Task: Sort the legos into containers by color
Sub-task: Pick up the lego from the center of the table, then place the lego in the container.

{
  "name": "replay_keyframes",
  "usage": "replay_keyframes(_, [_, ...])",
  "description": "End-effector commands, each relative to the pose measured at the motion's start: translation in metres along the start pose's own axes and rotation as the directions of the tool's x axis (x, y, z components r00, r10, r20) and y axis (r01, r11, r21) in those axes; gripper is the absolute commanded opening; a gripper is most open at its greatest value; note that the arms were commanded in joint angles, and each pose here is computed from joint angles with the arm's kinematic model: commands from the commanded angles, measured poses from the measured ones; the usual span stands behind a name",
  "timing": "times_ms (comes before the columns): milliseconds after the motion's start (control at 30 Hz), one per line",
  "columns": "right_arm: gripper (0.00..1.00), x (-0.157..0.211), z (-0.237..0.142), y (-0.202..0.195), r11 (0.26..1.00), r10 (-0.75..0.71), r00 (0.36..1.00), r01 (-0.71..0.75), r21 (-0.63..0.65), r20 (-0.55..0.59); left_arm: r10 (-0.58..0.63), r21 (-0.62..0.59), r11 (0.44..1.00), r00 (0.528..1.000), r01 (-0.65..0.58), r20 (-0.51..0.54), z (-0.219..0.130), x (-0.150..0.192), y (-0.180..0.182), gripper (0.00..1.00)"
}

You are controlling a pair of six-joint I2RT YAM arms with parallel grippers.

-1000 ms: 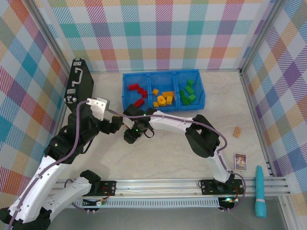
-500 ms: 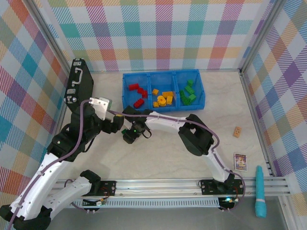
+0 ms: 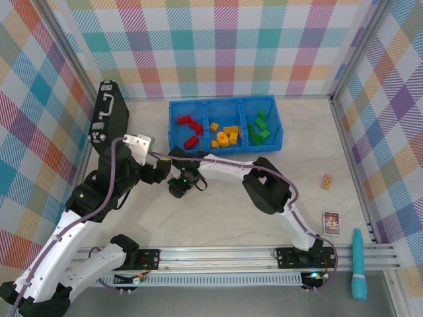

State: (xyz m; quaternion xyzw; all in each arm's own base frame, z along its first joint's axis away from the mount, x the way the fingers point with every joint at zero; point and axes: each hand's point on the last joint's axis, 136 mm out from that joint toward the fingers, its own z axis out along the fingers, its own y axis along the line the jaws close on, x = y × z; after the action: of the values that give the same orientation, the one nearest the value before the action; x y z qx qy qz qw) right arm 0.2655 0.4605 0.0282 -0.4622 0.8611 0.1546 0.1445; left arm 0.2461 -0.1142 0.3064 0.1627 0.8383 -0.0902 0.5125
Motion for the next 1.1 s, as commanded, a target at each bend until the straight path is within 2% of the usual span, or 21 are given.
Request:
replay_keyframes(0, [0.62, -0.001, 0.008, 0.007, 1.000, 0.010, 1.000, -0.010, -0.027, -0.009, 0.005, 0.032, 0.999, 1.000, -0.005, 0.030, 0.000, -0.006, -0.006, 0.91])
replay_keyframes(267, [0.41, -0.002, 0.009, 0.004, 1.000, 0.008, 1.000, -0.008, -0.009, -0.017, 0.006, 0.028, 1.000, 1.000, -0.007, 0.029, 0.000, -0.006, -0.006, 0.92])
replay_keyframes(400, [0.35, 0.007, -0.005, -0.001, 1.000, 0.021, 0.999, -0.020, 0.011, -0.032, 0.006, 0.027, 1.000, 1.000, -0.007, 0.029, 0.000, -0.005, -0.006, 0.92])
replay_keyframes(767, [0.35, 0.084, -0.113, -0.037, 0.970, 0.203, 0.979, -0.202, 0.136, 0.003, 0.005, 0.044, 0.999, 1.000, -0.006, 0.025, 0.002, -0.004, -0.009, 0.92])
replay_keyframes(900, [0.35, 0.095, -0.143, -0.057, 0.951, 0.235, 0.972, -0.236, 0.198, 0.031, 0.004, 0.041, 0.999, 1.000, -0.006, 0.030, 0.001, -0.003, -0.008, 0.92])
replay_keyframes(1067, [0.37, 0.098, -0.178, -0.111, 0.901, 0.346, 0.932, -0.363, 0.238, 0.112, 0.008, 0.043, 0.999, 1.000, -0.009, 0.028, 0.001, -0.003, -0.008, 0.92])
